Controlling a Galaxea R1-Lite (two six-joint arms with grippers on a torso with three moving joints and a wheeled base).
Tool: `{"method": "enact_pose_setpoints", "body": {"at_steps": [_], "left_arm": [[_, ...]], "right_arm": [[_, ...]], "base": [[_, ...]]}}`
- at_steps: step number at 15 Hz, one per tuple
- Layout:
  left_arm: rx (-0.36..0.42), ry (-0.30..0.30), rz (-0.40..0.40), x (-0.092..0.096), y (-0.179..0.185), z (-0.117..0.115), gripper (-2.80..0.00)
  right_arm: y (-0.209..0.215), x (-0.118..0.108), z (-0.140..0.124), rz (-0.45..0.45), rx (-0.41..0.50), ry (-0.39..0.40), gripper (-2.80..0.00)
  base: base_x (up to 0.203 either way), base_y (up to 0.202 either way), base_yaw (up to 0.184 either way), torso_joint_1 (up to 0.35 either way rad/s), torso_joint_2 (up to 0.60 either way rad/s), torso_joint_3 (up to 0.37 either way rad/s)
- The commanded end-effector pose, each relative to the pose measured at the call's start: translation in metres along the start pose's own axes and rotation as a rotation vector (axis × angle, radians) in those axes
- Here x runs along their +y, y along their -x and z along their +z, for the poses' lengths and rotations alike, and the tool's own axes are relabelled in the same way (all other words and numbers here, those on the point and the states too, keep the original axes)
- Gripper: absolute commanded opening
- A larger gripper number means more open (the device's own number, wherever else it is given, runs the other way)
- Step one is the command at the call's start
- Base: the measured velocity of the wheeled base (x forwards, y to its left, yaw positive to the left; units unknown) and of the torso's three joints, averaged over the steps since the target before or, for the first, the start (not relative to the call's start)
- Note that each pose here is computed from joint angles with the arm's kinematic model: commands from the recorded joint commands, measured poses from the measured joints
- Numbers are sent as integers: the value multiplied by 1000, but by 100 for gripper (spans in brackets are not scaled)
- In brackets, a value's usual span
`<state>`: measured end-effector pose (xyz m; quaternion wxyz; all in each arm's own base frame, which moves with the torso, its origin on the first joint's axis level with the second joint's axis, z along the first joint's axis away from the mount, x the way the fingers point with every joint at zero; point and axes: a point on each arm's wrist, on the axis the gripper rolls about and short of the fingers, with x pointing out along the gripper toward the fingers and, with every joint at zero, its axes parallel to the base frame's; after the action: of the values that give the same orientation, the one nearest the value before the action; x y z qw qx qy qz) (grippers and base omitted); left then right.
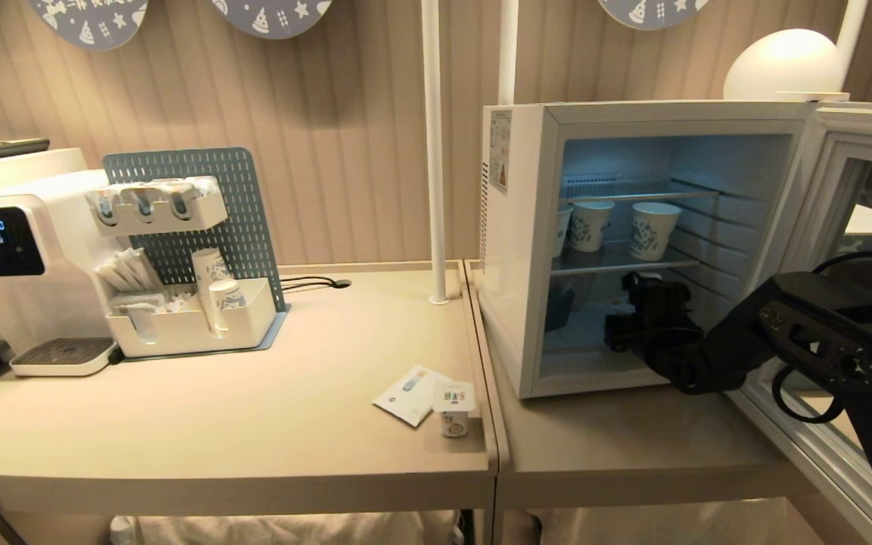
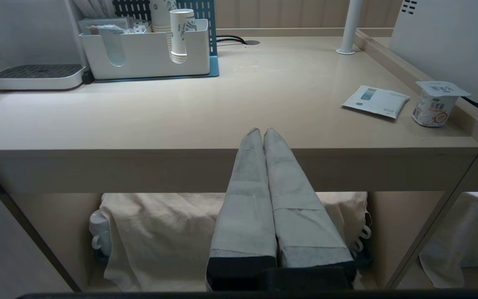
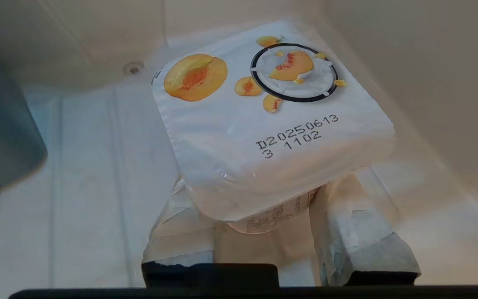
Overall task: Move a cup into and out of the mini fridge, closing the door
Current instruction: Take the yoghurt out of the freezer
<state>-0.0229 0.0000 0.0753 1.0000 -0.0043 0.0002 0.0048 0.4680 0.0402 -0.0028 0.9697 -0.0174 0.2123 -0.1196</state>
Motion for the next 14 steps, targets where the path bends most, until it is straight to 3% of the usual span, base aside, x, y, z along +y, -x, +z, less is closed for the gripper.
{"method": "enact_pose_setpoints", "body": {"at_steps": [1,7,14], "left_arm": [[3,-1,1,0,0,0,-280],[3,1,1,0,0,0,-280],[3,1,1,0,0,0,-280]], "right_arm": [[13,-5,8,-2,-6,-5,-280],[59,-17,12,12,-41,-9,-280],[110,-33,-2,31,-82,-18,-280]], "base": [[0,0,0,0,0,0],[0,0,0,0,0,0],[0,0,0,0,0,0]]}}
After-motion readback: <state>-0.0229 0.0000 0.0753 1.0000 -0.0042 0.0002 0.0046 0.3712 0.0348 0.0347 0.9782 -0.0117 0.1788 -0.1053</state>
